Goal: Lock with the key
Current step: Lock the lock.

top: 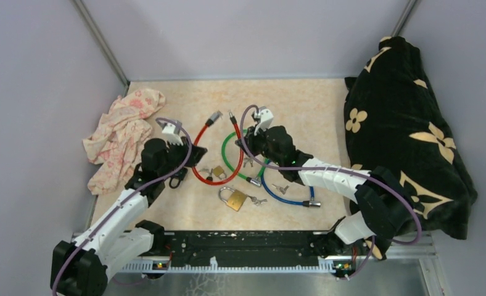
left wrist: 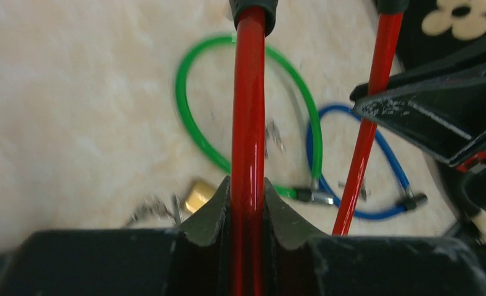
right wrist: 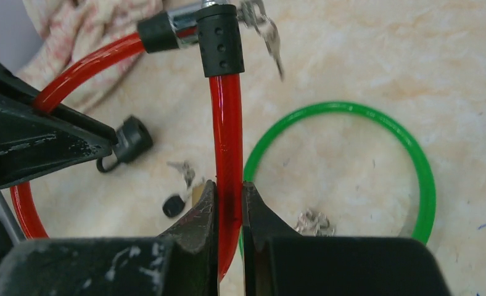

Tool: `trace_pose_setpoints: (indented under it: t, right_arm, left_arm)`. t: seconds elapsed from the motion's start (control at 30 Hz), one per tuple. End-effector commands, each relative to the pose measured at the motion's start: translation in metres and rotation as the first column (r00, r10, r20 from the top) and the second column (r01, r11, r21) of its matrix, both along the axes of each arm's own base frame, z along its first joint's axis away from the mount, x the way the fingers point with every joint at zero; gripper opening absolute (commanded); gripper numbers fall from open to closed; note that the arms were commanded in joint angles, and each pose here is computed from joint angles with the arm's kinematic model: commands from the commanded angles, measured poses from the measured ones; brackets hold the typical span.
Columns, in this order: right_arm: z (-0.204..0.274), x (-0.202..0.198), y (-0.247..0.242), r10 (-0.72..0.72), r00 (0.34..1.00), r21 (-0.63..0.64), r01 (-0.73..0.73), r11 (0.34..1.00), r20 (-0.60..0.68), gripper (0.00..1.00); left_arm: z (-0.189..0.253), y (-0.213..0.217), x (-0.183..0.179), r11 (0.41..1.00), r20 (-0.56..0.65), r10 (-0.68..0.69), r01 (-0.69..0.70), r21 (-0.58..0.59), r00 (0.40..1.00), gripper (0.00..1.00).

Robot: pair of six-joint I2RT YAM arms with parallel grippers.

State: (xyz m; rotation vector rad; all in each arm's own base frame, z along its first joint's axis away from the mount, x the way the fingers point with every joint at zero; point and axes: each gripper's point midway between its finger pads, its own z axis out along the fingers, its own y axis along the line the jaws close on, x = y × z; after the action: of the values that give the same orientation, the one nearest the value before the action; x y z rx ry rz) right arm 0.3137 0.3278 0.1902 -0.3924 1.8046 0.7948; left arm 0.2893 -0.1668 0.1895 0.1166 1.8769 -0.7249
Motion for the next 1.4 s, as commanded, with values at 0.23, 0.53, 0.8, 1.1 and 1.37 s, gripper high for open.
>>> trace_pose_setpoints:
  t: [0.23, 0.53, 0.8, 1.1, 1.37]
  right_arm:
    - [-0.061, -0.047, 0.008, 0.205, 0.966, -0.200, -0.234, 0.951, -0.158, 0.00]
    - [-0.096, -0.071, -0.002, 0.282, 0.921, -0.298, -0.358, 0.885, -0.270, 0.00]
    - [-0.111, -0.083, -0.014, 0.289, 0.901, -0.338, -0.396, 0.854, -0.324, 0.00]
    - [-0.102, -0.080, -0.012, 0.297, 0.907, -0.337, -0.392, 0.856, -0.299, 0.00]
    - [-0.084, -0.074, -0.002, 0.304, 0.915, -0.293, -0.377, 0.879, -0.265, 0.00]
  left_arm:
    - [-0.095, -0.008, -0.046, 0.987, -0.301, -0.045, -0.006, -0.164, 0.953, 0.22]
    - [-0.133, 0.017, -0.045, 0.975, -0.402, 0.073, -0.150, -0.165, 0.913, 0.34]
    - [-0.145, 0.046, -0.029, 0.915, -0.483, 0.186, -0.329, -0.232, 0.856, 0.40]
    - [-0.136, 0.044, -0.026, 0.921, -0.459, 0.131, -0.279, -0.271, 0.879, 0.34]
    - [-0.168, 0.028, -0.057, 0.942, -0.570, 0.074, -0.245, -0.228, 0.819, 0.46]
